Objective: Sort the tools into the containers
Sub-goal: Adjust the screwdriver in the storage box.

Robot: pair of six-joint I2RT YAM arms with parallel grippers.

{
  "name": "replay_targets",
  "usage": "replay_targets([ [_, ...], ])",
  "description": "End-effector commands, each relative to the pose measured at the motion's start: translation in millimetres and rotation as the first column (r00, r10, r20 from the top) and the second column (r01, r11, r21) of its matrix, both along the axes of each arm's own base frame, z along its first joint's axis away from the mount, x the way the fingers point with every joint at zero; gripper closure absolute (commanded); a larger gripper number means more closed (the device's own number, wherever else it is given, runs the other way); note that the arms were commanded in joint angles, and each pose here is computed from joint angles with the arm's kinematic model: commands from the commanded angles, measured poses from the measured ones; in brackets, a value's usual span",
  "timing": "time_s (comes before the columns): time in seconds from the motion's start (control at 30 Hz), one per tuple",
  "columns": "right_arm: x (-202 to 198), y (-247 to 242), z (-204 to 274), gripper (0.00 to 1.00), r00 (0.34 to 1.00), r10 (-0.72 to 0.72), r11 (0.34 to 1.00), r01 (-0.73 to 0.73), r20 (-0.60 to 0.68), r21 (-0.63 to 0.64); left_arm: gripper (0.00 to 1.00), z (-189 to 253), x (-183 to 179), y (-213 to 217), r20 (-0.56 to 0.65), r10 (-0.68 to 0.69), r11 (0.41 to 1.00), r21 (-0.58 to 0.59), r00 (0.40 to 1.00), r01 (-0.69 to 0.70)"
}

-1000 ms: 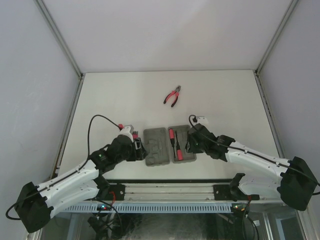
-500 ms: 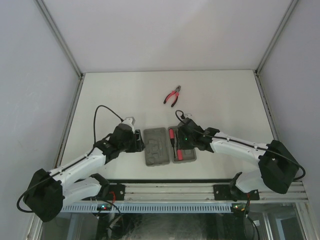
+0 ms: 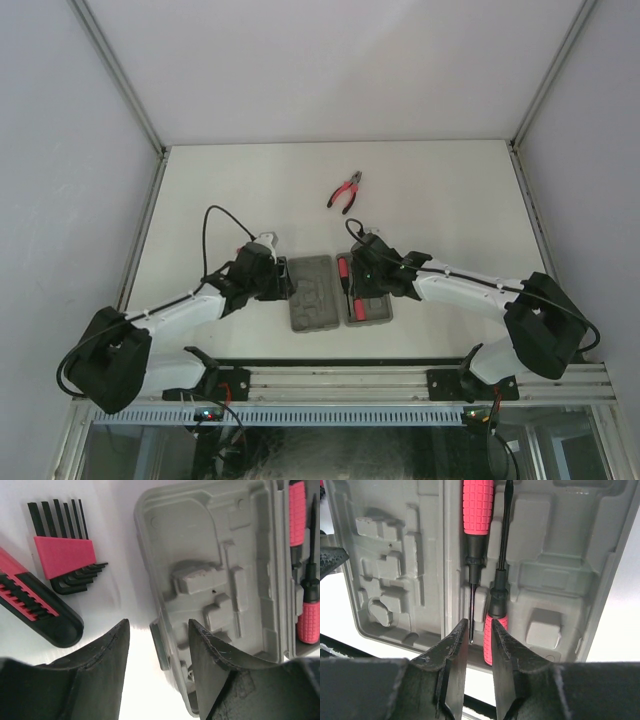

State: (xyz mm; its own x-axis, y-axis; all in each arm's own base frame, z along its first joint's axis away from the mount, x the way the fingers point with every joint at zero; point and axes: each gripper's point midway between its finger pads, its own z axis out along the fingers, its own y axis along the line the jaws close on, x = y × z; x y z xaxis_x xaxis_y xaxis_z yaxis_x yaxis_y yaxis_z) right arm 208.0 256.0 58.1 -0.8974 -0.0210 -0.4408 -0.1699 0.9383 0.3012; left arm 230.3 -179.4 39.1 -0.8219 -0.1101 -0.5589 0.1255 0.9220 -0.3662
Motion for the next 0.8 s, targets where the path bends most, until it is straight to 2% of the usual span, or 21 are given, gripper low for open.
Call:
replay_targets([
  [0.0,5.5,9.5,23.0,0.77,0.999,-0.001,0.999,-0.001,0.041,0.051,0.47,27.9,35.3,-12.3,0.095,0.011,0.999,-0.036,0.995,-0.008],
  [0.33,-1.1,6.2,24.8,0.8,0.999,0.009,0.999,-0.011,0.043,0.041,0.52,19.1,55.0,-12.7,0.061,0.05,0.999,0.001,0.997,-0.05],
  [0.63,-3.0,6.4,22.6,0.81,0.999,0.021,0.999,-0.022,0.039,0.038,0.6,4.8,58.7,-8.2,0.025,0.075,0.997,0.035,0.997,-0.076],
  [0.77,-0.9,5.3,19.4,0.8,0.999,0.014,0.999,-0.016,0.046,0.039,0.6,-2.1,57.1,-10.5,0.014,0.078,0.997,0.018,0.997,-0.078],
])
